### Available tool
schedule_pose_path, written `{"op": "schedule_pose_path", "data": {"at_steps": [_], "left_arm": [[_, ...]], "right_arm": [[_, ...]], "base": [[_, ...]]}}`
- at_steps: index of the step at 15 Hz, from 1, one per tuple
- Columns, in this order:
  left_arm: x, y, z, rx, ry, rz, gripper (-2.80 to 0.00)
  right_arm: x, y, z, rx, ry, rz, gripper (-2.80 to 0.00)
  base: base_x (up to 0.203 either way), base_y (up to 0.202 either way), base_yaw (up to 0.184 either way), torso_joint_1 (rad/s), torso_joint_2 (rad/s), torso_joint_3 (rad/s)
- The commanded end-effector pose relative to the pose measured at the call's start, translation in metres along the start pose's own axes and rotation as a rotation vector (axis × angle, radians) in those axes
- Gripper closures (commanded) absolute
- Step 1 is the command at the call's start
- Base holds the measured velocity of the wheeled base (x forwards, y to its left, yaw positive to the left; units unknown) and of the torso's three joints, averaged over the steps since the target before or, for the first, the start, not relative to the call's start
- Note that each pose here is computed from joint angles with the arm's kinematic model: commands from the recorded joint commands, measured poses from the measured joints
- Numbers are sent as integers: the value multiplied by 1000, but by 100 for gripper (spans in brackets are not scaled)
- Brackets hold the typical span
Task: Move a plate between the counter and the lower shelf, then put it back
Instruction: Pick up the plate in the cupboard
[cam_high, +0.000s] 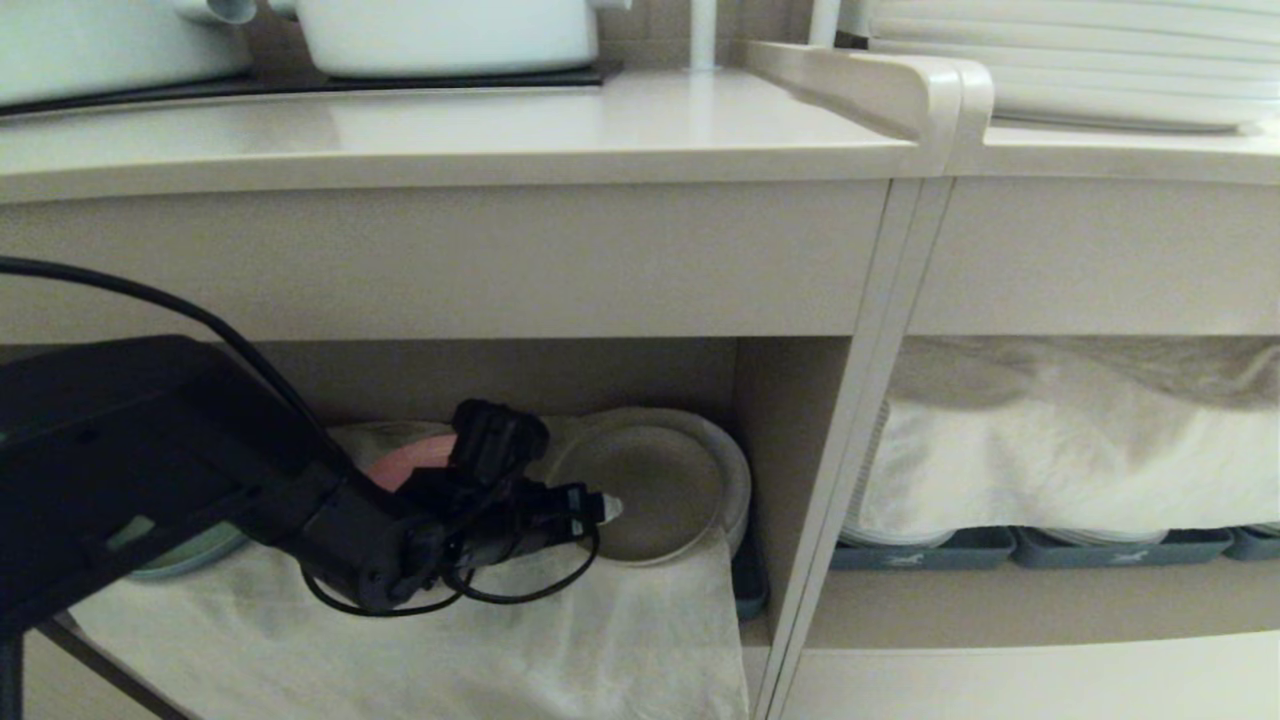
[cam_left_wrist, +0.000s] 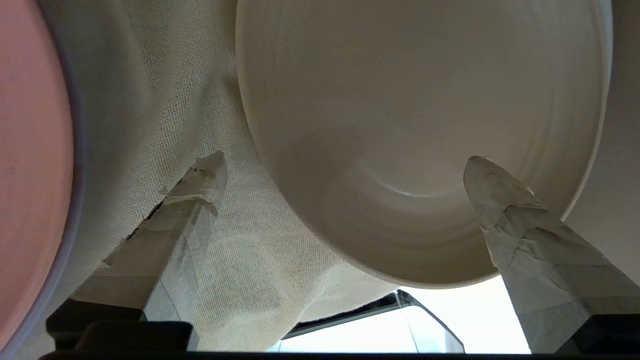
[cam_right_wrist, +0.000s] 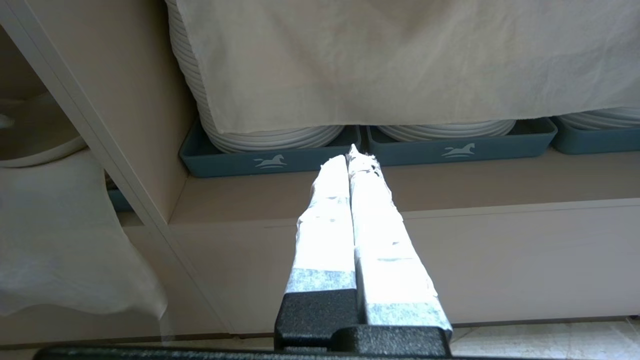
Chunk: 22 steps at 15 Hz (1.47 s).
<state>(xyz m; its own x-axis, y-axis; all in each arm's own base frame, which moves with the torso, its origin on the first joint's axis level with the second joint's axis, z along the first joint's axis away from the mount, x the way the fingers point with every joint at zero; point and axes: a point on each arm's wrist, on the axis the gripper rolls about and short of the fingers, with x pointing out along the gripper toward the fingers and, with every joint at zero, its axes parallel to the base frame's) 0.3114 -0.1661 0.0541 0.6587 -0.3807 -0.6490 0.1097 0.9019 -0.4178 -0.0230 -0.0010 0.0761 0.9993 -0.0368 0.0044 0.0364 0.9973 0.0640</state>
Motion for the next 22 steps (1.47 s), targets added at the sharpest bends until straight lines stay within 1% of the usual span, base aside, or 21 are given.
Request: {"op": "schedule_pose_path", "data": {"at_steps": [1, 12, 13, 22], "left_arm": [[2, 0, -1, -2, 3, 0, -280], [6, 0, -4, 0, 14, 2, -280], [7, 0, -4, 1, 15, 2, 0], [6, 1, -4, 0, 14, 5, 0]], "right_arm": [[0, 0, 0, 1, 1, 0, 0], [0, 0, 0, 1, 1, 0, 0], [0, 0, 0, 1, 1, 0, 0], [0, 0, 0, 1, 0, 0, 0]], "base": [[0, 0, 0, 0, 0, 0], [0, 0, 0, 0, 0, 0], [0, 0, 0, 0, 0, 0], [0, 0, 0, 0, 0, 0]]}}
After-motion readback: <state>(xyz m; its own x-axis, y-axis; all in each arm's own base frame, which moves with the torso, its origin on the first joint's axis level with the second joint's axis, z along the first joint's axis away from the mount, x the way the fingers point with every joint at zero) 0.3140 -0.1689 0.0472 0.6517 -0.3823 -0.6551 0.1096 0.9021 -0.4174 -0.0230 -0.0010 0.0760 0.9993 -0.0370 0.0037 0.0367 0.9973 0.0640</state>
